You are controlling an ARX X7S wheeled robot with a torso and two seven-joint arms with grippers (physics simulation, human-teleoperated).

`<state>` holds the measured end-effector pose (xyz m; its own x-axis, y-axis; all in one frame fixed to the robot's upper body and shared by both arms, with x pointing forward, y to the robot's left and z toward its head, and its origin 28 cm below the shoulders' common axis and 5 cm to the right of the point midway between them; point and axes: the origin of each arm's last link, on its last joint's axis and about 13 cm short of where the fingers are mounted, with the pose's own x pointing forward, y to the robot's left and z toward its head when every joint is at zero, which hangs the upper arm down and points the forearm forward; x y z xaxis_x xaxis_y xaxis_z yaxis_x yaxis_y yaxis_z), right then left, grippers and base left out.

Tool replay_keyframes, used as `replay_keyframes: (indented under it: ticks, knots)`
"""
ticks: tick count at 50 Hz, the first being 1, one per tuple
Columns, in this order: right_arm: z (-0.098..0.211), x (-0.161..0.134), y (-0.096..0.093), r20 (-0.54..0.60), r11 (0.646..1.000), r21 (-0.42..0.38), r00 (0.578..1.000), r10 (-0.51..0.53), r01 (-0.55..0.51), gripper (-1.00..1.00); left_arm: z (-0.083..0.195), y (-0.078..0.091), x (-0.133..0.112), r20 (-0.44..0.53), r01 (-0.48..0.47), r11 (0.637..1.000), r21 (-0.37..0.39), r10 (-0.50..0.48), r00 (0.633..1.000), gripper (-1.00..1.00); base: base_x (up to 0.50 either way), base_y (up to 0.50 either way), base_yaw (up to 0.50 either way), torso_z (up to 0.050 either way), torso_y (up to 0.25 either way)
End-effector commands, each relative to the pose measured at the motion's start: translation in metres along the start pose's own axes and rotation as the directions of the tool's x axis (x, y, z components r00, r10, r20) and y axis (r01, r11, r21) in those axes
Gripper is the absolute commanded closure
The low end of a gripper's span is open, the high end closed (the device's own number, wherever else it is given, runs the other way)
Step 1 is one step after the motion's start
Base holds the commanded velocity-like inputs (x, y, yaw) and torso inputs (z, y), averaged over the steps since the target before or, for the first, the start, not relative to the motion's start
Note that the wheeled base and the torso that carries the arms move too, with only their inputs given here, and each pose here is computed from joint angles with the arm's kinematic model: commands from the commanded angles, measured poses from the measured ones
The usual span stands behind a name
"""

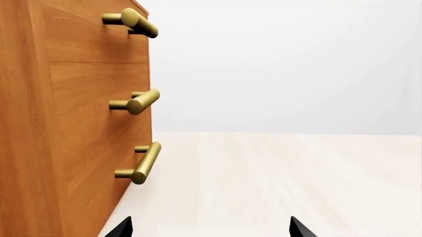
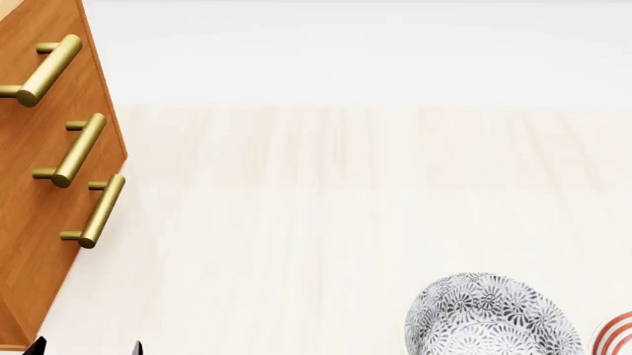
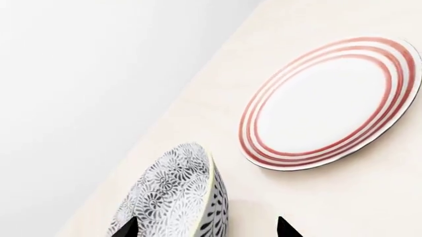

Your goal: Put the bowl on top of the cabinet.

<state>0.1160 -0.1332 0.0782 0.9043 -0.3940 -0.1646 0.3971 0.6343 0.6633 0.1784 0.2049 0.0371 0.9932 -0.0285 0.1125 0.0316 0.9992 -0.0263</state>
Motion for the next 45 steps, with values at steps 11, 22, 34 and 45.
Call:
replay_keyframes:
  ticks: [11,22,34,45]
  knots:
    - [-0.002,0.009,0.002,-0.078,0.999,-0.014,0.996,0.032,-0.033,-1.0,0.001,0.0,0.0,0.001,0.0,1.0,0.002,0.0,1.0,-1.0,0.0,0.0,0.0,0.0,0.0]
    - [-0.004,0.015,0.003,-0.078,1.0,-0.013,0.997,0.009,-0.01,-1.0,0.0,-0.001,-0.001,0.001,0.001,1.0,0.002,-0.001,1.0,-1.0,0.0,0.0,0.0,0.0,0.0]
    - [-0.008,0.023,0.005,-0.109,0.999,-0.037,0.994,-0.001,-0.003,-1.0,0.0,0.0,-0.002,0.002,0.001,1.0,0.002,-0.001,1.0,-1.0,0.0,0.0,0.0,0.0,0.0]
    - [-0.011,0.024,0.007,-0.127,0.997,-0.071,0.991,0.027,-0.036,-1.0,-0.001,0.0,0.0,-0.004,0.003,1.0,0.002,-0.003,1.0,-1.0,0.0,0.0,0.0,0.0,0.0]
